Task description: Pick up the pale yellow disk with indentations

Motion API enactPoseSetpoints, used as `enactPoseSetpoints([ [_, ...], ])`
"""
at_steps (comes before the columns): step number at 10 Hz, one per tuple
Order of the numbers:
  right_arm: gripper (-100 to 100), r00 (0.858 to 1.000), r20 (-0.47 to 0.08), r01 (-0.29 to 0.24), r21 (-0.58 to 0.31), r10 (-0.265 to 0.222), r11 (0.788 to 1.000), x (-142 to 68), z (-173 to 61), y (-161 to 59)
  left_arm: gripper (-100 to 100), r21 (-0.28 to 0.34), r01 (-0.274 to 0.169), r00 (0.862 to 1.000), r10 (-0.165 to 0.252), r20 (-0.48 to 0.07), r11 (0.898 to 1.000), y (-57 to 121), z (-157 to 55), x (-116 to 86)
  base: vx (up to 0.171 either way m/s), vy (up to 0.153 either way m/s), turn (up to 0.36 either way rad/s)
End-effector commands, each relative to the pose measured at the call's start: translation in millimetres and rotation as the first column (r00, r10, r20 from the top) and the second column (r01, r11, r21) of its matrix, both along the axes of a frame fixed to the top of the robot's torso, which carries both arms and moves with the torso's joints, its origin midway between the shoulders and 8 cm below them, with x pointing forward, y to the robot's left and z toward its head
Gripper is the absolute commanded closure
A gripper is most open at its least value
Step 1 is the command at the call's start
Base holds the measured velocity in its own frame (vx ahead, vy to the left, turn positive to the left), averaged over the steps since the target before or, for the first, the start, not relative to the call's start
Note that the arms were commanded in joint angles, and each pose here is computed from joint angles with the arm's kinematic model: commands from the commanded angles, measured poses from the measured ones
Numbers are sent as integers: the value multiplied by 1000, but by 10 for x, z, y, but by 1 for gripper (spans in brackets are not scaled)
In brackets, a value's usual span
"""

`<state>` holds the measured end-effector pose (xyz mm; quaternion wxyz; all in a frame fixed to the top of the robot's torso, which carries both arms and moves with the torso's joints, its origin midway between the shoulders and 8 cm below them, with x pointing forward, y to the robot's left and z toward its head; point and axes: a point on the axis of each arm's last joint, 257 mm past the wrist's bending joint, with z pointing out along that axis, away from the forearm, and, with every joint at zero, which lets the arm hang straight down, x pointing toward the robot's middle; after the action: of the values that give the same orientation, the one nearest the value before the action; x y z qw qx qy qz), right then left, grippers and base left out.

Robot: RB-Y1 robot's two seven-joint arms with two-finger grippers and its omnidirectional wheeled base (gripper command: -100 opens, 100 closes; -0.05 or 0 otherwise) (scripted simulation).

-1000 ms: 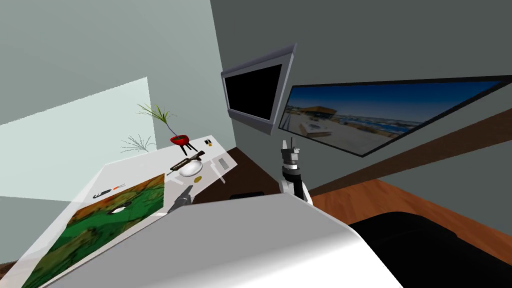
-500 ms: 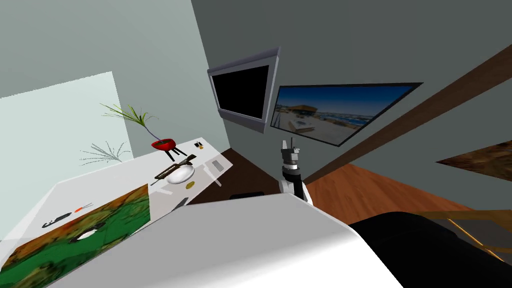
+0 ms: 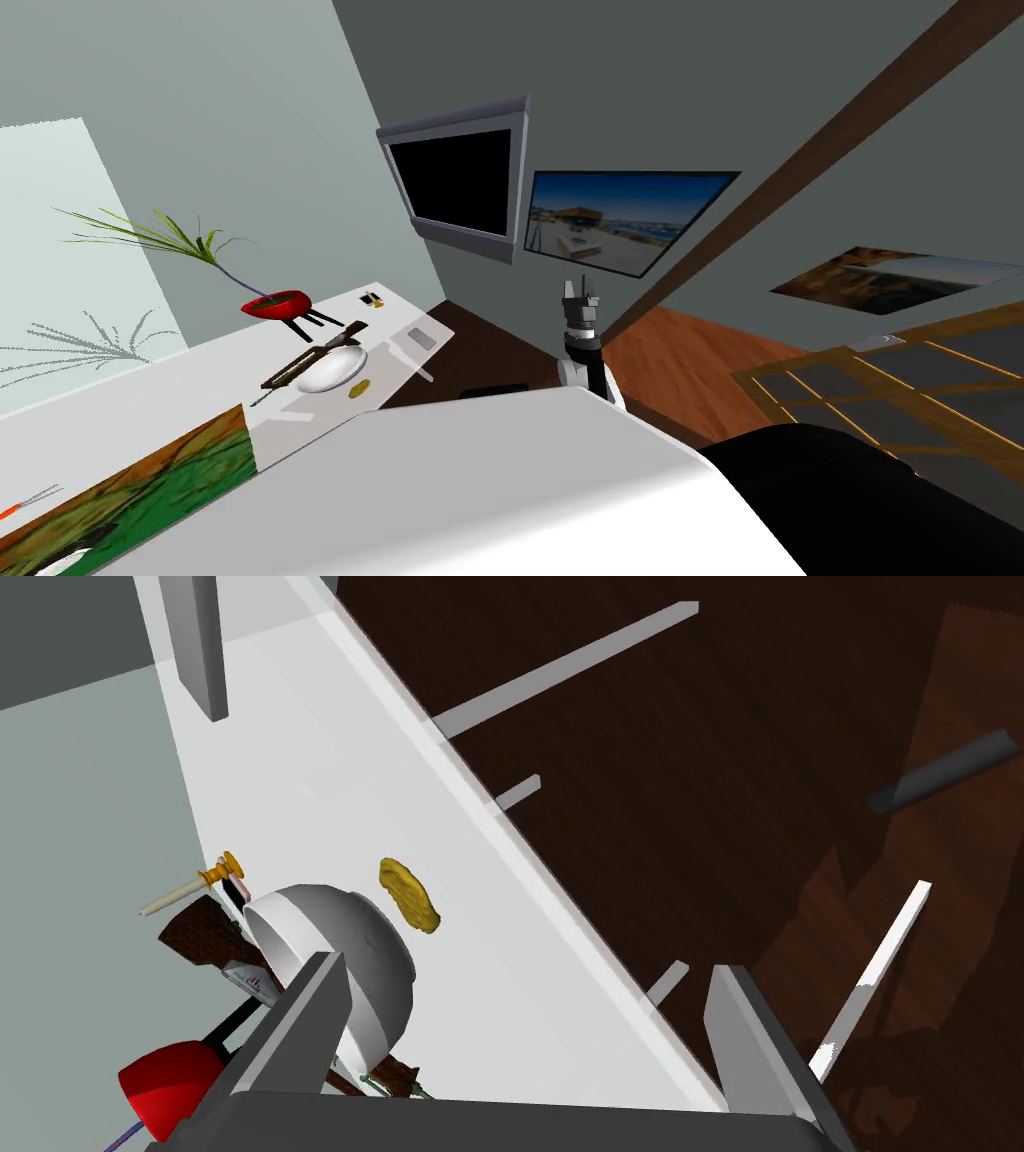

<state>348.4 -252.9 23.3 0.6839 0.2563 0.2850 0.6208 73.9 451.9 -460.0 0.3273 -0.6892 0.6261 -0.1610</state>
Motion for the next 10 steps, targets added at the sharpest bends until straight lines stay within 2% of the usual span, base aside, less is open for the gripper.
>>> enactPoseSetpoints([
  [1, 0, 1000, 0, 0, 0, 0, 1000, 0, 0, 0, -100, -14, -17, 999, 16, -42, 1000, 7, -58, -165, -14, 17, -183],
  [2, 0, 1000, 0, 0, 0, 0, 1000, 0, -1, -1, -100, -21, -34, 993, 31, -118, 999, 84, -161, -488, -7, 10, -363],
  [3, 0, 1000, 0, 0, 0, 0, 1000, 0, 0, 0, -100, -27, -43, 993, 39, -116, 999, 84, -161, -487, -7, 16, -153],
  [4, 0, 1000, 0, 0, 0, 0, 1000, 0, -1, -1, -100, -34, -61, 981, 54, -187, 998, 149, -241, -795, -2, 8, -292],
  [5, 0, 1000, 0, 0, 0, 0, 1000, 0, 0, 0, -100, -40, -70, 981, 62, -184, 997, 148, -241, -794, -2, 15, -164],
  [6, 0, 1000, 0, 0, 0, 0, 1000, 0, -1, -1, -100, -48, -90, 966, 75, -249, 995, 201, -302, -1083, 3, 10, -272],
  [7, 0, 1000, 0, 0, 0, 0, 1000, 0, -1, -1, -100, -53, -98, 966, 82, -246, 994, 199, -302, -1081, 4, 15, -173],
  [8, 0, 1000, 0, 0, 0, 0, 1000, 0, -1, -1, -100, -60, -116, 948, 92, -306, 991, 239, -347, -1348, 8, 10, -352],
  [9, 0, 1000, 0, 0, 0, 0, 1000, 0, 0, -1, -100, -65, -126, 948, 101, -303, 990, 237, -346, -1346, 11, 20, -159],
  [10, 0, 1000, 0, 0, 0, 0, 1000, -1, -1, -1, -100, -70, -137, 928, 104, -358, 988, 268, -379, -1590, 25, 17, -268],
])
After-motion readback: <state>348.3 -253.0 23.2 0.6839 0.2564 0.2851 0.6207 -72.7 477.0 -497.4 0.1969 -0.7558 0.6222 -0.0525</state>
